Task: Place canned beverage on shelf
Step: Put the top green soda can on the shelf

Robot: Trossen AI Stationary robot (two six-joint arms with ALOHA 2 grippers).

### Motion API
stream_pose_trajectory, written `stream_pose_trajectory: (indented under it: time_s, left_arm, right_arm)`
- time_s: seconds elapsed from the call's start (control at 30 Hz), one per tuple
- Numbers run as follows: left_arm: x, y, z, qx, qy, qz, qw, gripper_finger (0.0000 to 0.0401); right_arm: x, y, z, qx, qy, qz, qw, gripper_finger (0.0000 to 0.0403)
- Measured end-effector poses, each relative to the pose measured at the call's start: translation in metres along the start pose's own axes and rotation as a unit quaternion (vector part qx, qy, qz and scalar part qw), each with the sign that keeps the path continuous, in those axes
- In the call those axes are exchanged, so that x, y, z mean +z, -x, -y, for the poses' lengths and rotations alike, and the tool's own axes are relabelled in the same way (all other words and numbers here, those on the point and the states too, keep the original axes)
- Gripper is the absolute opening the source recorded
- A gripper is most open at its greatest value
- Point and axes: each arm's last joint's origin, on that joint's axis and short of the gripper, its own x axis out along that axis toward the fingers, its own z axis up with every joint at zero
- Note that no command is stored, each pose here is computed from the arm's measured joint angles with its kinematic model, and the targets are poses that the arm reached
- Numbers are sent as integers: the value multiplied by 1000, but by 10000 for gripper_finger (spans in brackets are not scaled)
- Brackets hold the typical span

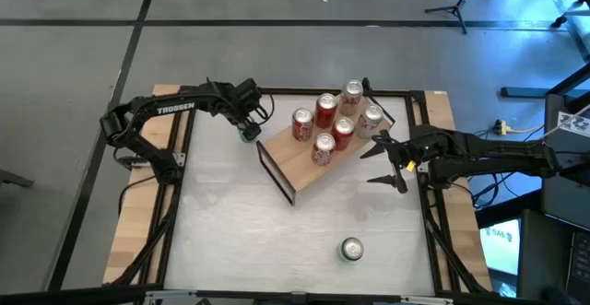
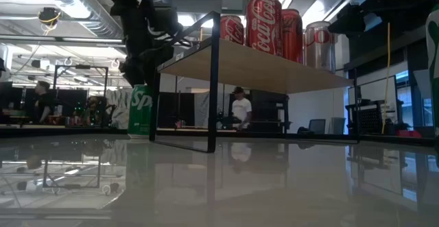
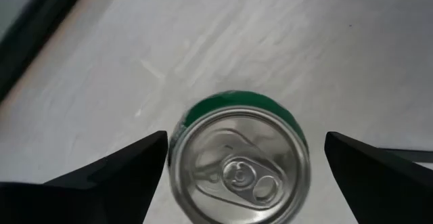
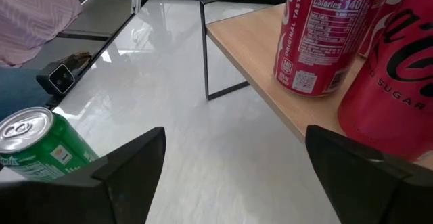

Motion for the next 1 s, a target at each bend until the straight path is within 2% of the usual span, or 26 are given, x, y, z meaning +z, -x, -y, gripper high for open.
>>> stream_pose_trajectory:
  time_s: [0.17,0.43,0.6,0.77,1.0]
  left_arm:
    - [-1,1,3,20,4,5,1000,373]
    - [-1,1,4,13,-2,3,1000,318]
    - [0,1,5,0,-32,4,999,286]
    - [0,1,5,-12,-62,2,998,283]
    - [-1,1,6,-25,-166,1,986,285]
  right_arm:
    - [0,0,0,0,0,0,1000,349]
    - [0,0,0,-2,0,-1,1000,349]
    - [0,0,0,-3,5,-1,1000,349]
    - [0,0,0,-2,5,-1,1000,349]
    - [0,0,0,-3,5,-1,1000,349]
